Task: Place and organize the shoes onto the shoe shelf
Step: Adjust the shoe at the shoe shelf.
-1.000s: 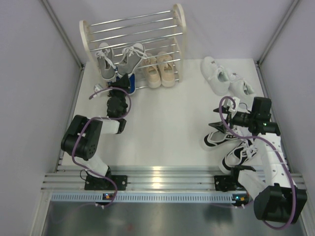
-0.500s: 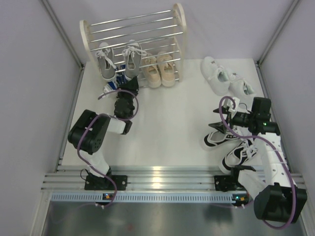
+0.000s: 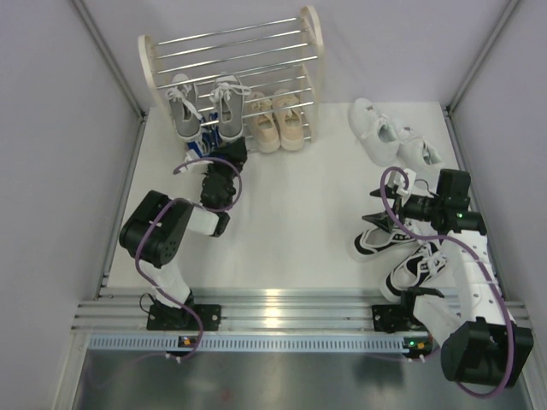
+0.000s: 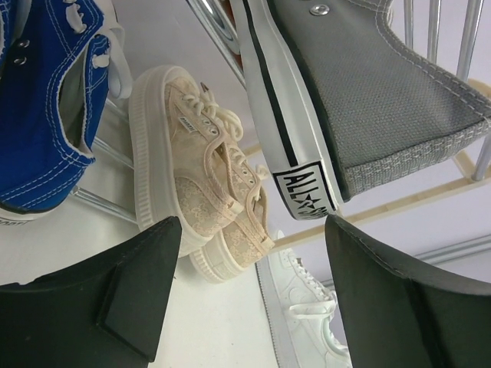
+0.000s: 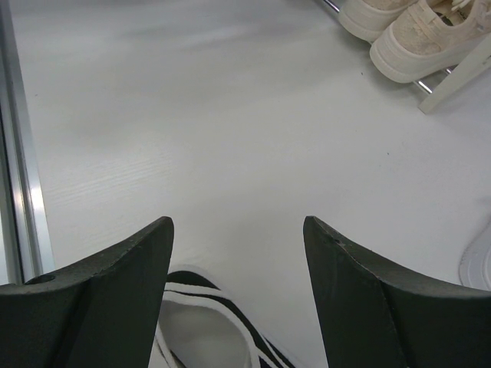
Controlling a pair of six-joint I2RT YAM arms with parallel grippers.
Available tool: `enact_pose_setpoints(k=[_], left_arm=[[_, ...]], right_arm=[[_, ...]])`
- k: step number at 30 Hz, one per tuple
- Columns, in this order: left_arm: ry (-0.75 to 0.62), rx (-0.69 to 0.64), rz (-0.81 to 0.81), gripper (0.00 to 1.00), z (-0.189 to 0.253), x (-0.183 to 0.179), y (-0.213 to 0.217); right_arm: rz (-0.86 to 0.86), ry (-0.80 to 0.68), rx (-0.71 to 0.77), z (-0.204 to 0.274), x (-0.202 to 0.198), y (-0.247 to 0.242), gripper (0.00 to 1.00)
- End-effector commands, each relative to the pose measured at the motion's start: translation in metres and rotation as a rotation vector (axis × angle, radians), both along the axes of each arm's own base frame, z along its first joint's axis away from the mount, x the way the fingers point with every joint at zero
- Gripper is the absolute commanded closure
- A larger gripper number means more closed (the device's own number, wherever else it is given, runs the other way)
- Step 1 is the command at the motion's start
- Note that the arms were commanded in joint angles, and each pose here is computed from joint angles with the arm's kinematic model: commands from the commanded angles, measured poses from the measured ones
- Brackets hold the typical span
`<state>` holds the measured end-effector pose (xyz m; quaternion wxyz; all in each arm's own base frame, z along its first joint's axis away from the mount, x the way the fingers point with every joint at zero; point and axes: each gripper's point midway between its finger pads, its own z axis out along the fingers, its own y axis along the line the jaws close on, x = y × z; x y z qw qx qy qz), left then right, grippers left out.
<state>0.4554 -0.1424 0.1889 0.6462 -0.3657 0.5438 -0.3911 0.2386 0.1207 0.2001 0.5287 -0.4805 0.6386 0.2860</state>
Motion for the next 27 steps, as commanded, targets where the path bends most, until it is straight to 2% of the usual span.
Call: enact_pose_setpoints(k=[1, 6, 7, 9, 10, 27], left_arm=[[-0.378, -0.124, -0.012, 0.19, 0.103, -0.02, 0.006], [-0.419, -0.106, -0.017, 0.17, 0.12, -0.026, 0.006], [-0.424, -0.104, -0.023, 0.08, 0.122, -0.028, 0.005], [-0.437, -0.099, -0.026, 0.06, 0.128, -0.033, 0.007], [-0.441, -0.097, -0.023, 0.02, 0.13, -0.033, 0.007], [-0.46, -0.103, 0.048, 0.03, 0.132, 0.006, 0.021]], right_arm=[[0.022, -0.054, 0.016, 0.01, 0.003, -0.001, 0.31], [0.021, -0.055, 0.014, 0.01, 0.004, -0.001, 0.31], [0.02, -0.053, 0.013, 0.009, 0.004, -0.001, 0.31], [0.021, -0.05, 0.014, 0.009, 0.004, -0.001, 0.31], [0.021, -0.048, 0.014, 0.009, 0.004, -0.001, 0.3], [0.019, -0.048, 0.012, 0.008, 0.004, -0.002, 0.3]])
